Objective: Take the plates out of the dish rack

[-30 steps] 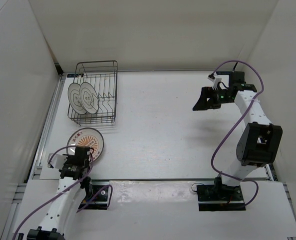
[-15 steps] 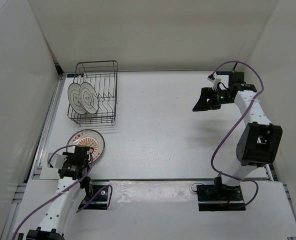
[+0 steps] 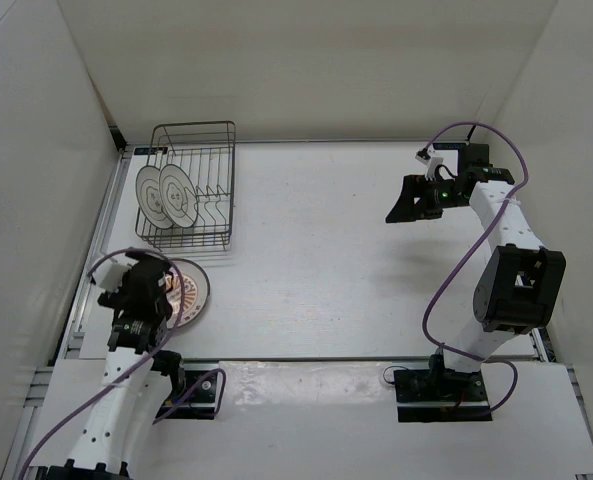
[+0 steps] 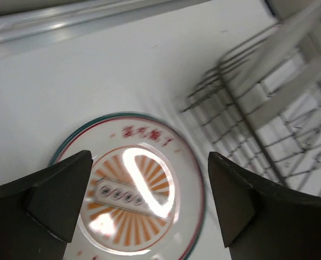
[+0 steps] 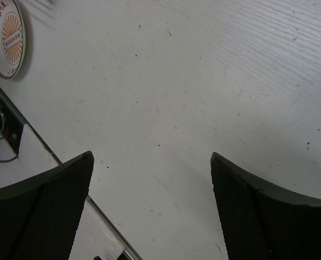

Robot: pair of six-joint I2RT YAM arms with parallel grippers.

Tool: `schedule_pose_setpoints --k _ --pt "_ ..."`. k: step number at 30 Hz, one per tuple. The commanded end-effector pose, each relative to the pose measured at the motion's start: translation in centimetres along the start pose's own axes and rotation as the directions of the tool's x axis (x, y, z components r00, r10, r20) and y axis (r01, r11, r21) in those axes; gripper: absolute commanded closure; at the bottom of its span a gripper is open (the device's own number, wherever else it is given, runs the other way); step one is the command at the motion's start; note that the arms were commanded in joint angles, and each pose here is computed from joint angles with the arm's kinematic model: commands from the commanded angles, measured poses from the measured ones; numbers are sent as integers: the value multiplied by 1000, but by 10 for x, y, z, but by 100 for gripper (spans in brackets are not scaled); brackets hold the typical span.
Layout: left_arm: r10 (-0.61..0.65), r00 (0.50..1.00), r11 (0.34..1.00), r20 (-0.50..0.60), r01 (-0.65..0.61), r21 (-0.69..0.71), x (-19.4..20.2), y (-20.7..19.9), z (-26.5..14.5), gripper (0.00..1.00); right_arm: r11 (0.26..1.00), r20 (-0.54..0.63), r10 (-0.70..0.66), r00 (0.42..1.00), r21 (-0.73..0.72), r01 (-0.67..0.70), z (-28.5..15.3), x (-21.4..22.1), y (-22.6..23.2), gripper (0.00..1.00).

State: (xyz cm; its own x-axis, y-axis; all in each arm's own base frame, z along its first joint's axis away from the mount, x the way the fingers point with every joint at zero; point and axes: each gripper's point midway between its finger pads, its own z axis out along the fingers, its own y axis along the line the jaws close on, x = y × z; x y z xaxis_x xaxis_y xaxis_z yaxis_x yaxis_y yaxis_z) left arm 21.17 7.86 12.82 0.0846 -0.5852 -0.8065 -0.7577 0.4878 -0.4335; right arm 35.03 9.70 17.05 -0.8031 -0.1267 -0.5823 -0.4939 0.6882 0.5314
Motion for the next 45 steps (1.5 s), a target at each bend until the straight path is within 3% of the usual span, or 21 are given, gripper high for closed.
schedule_pose_setpoints --k 1,2,3,4,5,6,7,9,10,15,18,22,32,38,45 --pt "104 983 943 152 -146 301 -51 -88 -6 2 1000 8 -15 1000 -12 15 -1 0 2 10" --pt "119 982 942 145 -158 296 -55 -90 -3 2 1000 8 -11 1000 -11 11 -1 1 1 10" --pt "133 981 930 144 -173 323 -77 -117 -5 2 1000 7 -17 1000 -11 17 -1 1 2 10" --pt "211 976 893 62 -218 394 -68 -124 -2 0 1000 7 -11 1000 -7 11 -1 2 0 10" --pt "197 978 872 67 -206 444 -89 -144 -9 0 1000 3 -12 1000 -8 12 0 2 0 10" --pt "267 962 839 -48 -208 502 -63 -159 3 0 1000 5 -13 1000 -8 13 -1 2 2 10" --pt "224 974 845 -39 -174 505 -91 -167 8 0 1000 2 -6 1000 -6 6 -1 3 0 10" --pt "249 961 795 -121 -131 592 -91 -194 7 0 1000 6 -10 1000 -4 10 -1 2 1 10" --pt "228 968 792 -101 -124 597 -114 -207 12 0 1000 6 -10 1000 1 10 -2 2 0 10" --pt "177 984 787 26 -157 596 -150 -230 42 0 1000 2 -8 1000 28 8 -4 4 -3 10" --pt "186 982 794 19 -162 586 -160 -234 59 0 999 -11 2 1000 33 -2 -5 8 -2 10" --pt "283 959 800 -24 -223 558 -142 -230 89 2 999 -21 16 1000 40 -15 -6 9 -2 10" --pt "378 922 808 -79 -287 515 -100 -216 138 14 997 -41 8 999 74 -5 -10 2 -9 10" --pt "471 875 777 -113 -351 522 -75 -217 154 19 996 -56 21 998 86 -16 -11 2 -12 10" --pt "583 809 719 -76 -470 513 -61 -228 171 23 995 -66 26 997 98 -20 -14 1 -13 10"
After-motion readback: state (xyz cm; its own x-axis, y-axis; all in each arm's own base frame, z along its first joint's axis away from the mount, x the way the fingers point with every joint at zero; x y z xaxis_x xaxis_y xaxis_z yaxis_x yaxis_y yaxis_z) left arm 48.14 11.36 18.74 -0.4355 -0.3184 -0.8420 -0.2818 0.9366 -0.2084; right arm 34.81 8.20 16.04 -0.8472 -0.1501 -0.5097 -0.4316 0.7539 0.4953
